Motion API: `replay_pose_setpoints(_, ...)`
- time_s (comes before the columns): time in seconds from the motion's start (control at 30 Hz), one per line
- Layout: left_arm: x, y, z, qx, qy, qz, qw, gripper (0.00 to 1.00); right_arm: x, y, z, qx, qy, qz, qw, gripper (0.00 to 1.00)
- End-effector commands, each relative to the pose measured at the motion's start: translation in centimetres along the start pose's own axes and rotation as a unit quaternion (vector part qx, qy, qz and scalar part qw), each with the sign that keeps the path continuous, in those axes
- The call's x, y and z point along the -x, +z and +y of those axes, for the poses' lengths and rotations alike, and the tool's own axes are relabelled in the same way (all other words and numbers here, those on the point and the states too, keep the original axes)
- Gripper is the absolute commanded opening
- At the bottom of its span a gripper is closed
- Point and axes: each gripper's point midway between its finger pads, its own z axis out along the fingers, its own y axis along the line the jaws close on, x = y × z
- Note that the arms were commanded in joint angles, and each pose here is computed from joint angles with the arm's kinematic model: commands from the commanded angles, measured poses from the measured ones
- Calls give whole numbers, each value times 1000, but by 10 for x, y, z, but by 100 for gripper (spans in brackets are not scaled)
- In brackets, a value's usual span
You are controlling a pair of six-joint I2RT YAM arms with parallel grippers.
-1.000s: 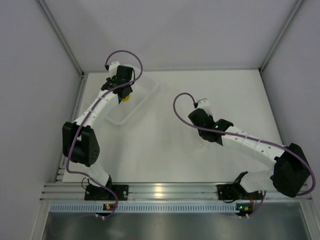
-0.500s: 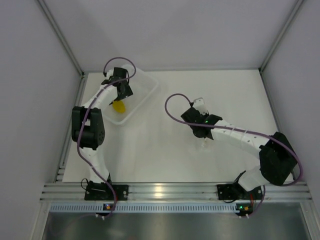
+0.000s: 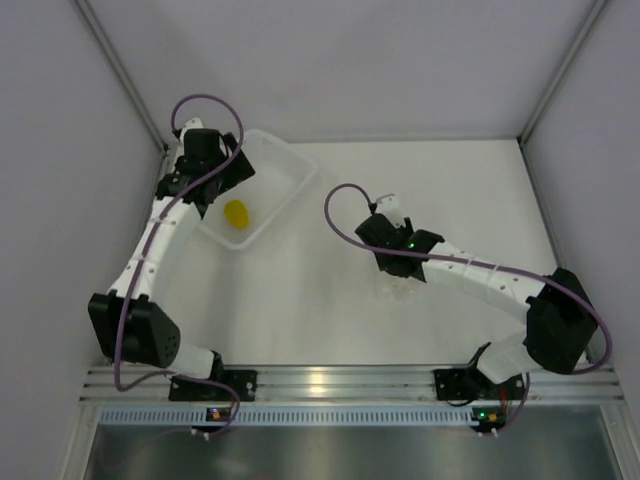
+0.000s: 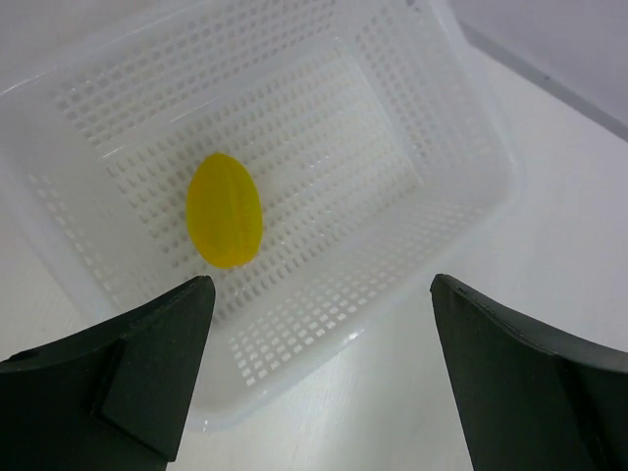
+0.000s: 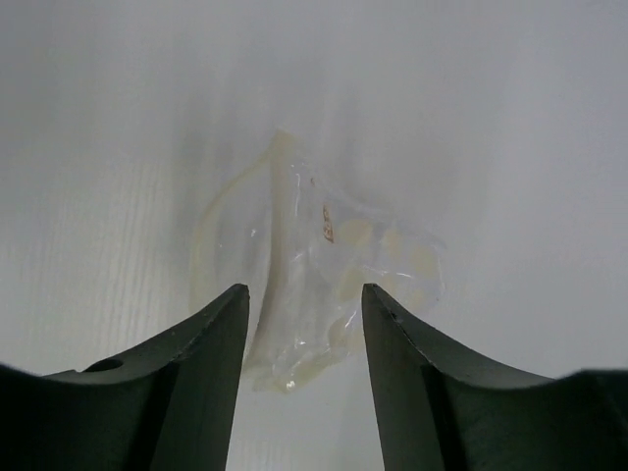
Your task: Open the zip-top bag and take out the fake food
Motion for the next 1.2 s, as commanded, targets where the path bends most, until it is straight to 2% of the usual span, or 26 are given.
replay_pose_setpoints(0.0,2,-42,-8,-61,6,-10,998,98,36,-28,19,85,66,-53,993,52)
replay_pose_setpoints(0.07,-5,-64,-6,-85,8,-12,996,98,44,-41,18,108,81,-70,988,64)
replay_pose_setpoints(0.17,-15,-94,3,-112,12,-24,993,98,57,-63,4,120,107,-103,982,72)
replay_pose_setpoints(0.2,-17,-101,6,-117,14,-29,993,98,59,-68,-3,115,112,-114,980,82)
replay_pose_setpoints(0.3,-22,-133,15,-142,20,-57,988,98,62,-90,-31,110,135,-151,973,99)
replay_pose_setpoints(0.53,-27,-186,45,-149,72,-113,980,98,49,-151,-118,84,209,-260,939,99)
replay_pose_setpoints(0.73,-36,-220,76,-138,118,-164,970,98,21,-174,-169,43,223,-284,932,99)
replay_pose_setpoints(0.9,-51,-242,86,-156,148,-173,961,98,2,-183,-180,53,227,-272,934,99)
replay_pose_setpoints(1.17,-68,-300,112,-176,121,-209,954,98,-9,-200,-183,109,242,-305,915,99)
